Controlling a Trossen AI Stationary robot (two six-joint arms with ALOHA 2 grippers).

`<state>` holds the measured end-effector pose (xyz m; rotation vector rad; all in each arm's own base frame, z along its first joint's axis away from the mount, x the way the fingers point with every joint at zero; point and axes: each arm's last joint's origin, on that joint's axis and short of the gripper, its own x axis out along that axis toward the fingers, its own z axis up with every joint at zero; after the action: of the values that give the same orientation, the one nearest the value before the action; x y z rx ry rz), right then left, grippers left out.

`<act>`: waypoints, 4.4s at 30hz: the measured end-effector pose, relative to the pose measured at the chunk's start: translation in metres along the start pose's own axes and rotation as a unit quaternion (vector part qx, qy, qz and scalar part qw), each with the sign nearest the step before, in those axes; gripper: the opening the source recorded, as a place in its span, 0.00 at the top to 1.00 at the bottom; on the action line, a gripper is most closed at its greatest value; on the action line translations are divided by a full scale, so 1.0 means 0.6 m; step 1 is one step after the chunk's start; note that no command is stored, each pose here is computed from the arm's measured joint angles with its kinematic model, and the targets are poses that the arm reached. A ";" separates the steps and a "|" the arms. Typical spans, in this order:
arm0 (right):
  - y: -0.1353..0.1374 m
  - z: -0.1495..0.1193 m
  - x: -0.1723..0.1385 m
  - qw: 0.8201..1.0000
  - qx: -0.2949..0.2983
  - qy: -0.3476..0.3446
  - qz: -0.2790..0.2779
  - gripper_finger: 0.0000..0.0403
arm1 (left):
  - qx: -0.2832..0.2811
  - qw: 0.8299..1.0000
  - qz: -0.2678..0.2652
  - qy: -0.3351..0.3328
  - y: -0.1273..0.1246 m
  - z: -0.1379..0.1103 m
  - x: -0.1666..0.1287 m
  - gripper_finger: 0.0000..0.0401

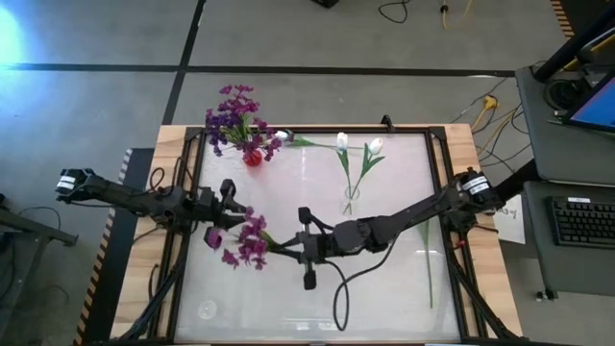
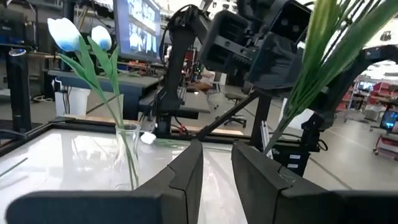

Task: Sort flowers into vase by color
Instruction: Put the light purple flower into the red vase

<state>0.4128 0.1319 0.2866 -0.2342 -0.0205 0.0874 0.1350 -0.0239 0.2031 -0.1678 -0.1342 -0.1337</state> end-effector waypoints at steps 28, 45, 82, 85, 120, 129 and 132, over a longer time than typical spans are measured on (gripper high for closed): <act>0.003 -0.019 0.001 0.999 -0.010 -0.030 -0.008 0.98 | 0.005 1.000 0.001 0.003 -0.001 -0.008 0.030 0.81; -0.008 -0.046 0.013 0.995 -0.022 -0.064 -0.072 0.98 | -0.010 0.999 -0.035 -0.003 -0.013 -0.014 0.039 0.56; -0.071 -0.051 0.027 0.992 0.017 -0.038 -0.122 0.80 | 0.001 1.000 0.003 -0.030 -0.019 -0.007 0.132 0.96; -0.066 -0.046 0.023 0.990 0.017 -0.022 -0.138 0.71 | 0.002 0.999 0.015 -0.030 -0.015 -0.006 0.126 0.99; -0.078 -0.001 -0.046 0.973 0.048 0.146 -0.172 0.45 | 0.095 0.949 0.300 0.010 0.160 0.269 -0.013 1.00; -0.078 -0.002 -0.046 0.973 0.049 0.147 -0.172 0.45 | 0.104 0.931 0.346 0.059 0.192 0.269 -0.016 1.00; -0.077 -0.005 -0.043 0.973 0.048 0.149 -0.171 0.45 | 0.098 0.925 0.361 0.071 0.214 0.236 -0.017 1.00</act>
<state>0.3908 0.0843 0.2939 -0.1428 0.2412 -0.2912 0.1260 0.1277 0.3201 0.0003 0.0652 0.6030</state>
